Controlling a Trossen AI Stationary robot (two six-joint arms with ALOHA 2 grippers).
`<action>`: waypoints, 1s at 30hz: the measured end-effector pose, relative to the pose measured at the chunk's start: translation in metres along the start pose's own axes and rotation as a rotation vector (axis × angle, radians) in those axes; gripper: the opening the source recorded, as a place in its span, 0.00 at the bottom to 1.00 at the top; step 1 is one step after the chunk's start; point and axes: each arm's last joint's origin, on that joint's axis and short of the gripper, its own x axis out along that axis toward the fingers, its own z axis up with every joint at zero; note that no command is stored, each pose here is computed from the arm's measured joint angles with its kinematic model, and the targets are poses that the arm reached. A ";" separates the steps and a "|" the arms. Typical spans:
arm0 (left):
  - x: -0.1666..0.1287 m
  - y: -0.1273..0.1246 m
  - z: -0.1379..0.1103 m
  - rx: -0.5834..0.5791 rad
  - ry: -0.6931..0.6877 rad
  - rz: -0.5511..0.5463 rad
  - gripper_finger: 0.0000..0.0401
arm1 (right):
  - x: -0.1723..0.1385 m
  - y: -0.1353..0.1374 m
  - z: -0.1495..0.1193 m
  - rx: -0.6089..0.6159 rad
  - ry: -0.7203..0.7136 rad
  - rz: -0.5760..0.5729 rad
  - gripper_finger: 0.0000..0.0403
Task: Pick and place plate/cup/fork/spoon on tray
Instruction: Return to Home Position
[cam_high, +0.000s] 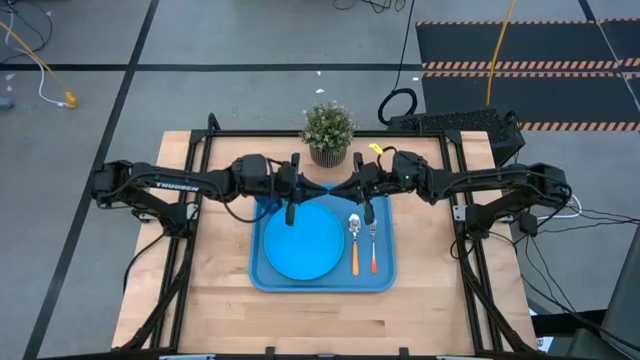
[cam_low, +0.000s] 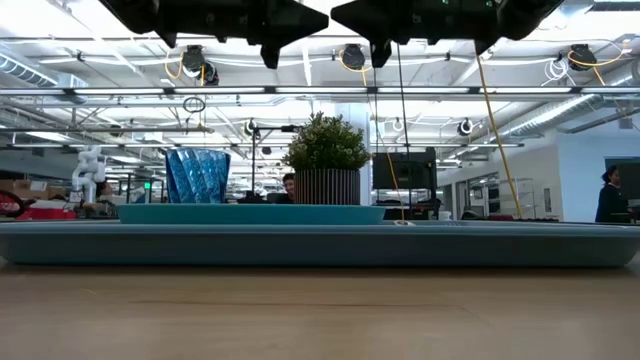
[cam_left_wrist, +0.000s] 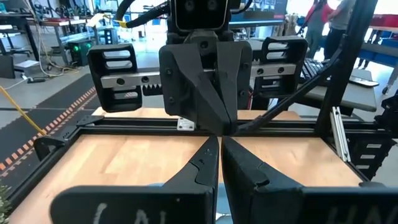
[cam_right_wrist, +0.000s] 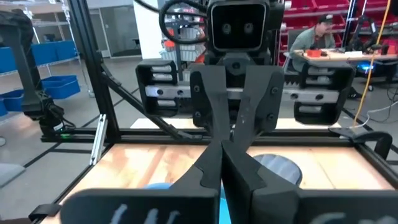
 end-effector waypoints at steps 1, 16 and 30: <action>0.000 0.000 0.000 0.001 0.003 0.000 0.05 | 0.000 0.000 -0.001 0.002 0.006 0.000 0.00; -0.034 -0.006 0.006 0.049 0.120 0.000 0.01 | -0.052 0.016 0.007 -0.006 0.098 -0.046 0.00; -0.123 -0.011 -0.035 -0.038 -0.086 0.111 0.01 | -0.129 0.030 -0.057 0.098 -0.009 -0.163 0.00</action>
